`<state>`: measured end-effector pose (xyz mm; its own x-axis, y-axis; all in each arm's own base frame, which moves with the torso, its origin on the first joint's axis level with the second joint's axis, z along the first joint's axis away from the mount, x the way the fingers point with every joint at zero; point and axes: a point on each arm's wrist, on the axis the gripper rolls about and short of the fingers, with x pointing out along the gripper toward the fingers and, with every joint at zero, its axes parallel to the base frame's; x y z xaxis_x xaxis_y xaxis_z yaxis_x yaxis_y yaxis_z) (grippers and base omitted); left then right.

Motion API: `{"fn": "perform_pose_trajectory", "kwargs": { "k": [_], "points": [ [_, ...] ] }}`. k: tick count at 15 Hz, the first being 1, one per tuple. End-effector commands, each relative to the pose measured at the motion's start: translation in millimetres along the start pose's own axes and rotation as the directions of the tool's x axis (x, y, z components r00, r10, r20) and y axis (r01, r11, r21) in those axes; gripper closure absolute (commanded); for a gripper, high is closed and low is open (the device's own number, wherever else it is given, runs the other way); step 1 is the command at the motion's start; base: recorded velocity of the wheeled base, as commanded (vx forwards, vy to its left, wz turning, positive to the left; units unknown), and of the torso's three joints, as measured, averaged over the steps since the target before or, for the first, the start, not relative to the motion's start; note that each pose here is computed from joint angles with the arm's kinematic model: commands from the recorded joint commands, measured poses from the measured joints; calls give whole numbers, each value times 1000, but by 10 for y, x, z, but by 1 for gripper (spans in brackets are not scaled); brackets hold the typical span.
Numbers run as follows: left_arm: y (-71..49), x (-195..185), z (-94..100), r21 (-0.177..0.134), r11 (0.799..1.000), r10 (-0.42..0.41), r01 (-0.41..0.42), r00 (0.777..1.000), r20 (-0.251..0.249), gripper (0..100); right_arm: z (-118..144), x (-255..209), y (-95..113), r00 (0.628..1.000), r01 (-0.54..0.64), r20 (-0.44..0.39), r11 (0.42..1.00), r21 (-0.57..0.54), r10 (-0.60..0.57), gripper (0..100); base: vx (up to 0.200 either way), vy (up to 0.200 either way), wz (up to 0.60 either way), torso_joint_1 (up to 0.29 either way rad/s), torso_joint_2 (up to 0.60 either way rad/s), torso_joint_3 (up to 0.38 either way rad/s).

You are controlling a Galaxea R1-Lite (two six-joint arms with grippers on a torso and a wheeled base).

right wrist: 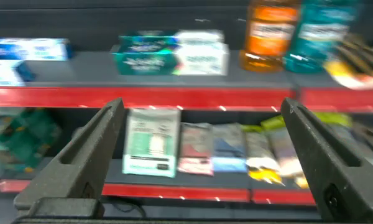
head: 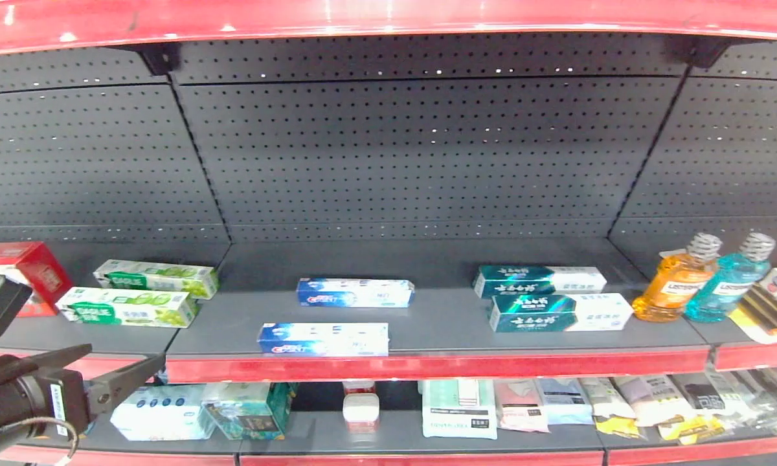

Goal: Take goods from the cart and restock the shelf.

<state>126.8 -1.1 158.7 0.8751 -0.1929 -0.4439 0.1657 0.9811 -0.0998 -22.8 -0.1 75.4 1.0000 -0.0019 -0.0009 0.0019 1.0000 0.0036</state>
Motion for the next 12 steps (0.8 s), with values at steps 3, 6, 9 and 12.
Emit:
{"fn": "perform_pose_trajectory", "kwargs": {
  "k": [3, 6, 9, 12],
  "points": [
    [0, -1, -12, -2, 1000, 1, -1, 1000, -3, 0, 0, 0, 0, 1000, -2, 1, 1000, 1, 2, 0, 0, 0, 0, 0, 0, 0],
    [3, 11, -18, -4, 1000, 1, -1, 1000, -12, 0, 0, 0, 0, 1000, 0, 1, 1000, -1, 0, 0, 0, 0, 0, 0, 0, 0],
    [52, 215, -53, -11, 1000, 10, -11, 994, -108, 0, 0, 0, 0, 1000, -2, 1, 1000, -1, 2, 0, 0, 0, 0, 0, 0, 0],
    [143, 494, -44, 24, 991, 130, -128, 970, -205, 0, 0, 0, 0, 1000, 0, 1, 1000, -1, 0, 0, 0, 0, 0, 0, 0, 0]
  ]
}}
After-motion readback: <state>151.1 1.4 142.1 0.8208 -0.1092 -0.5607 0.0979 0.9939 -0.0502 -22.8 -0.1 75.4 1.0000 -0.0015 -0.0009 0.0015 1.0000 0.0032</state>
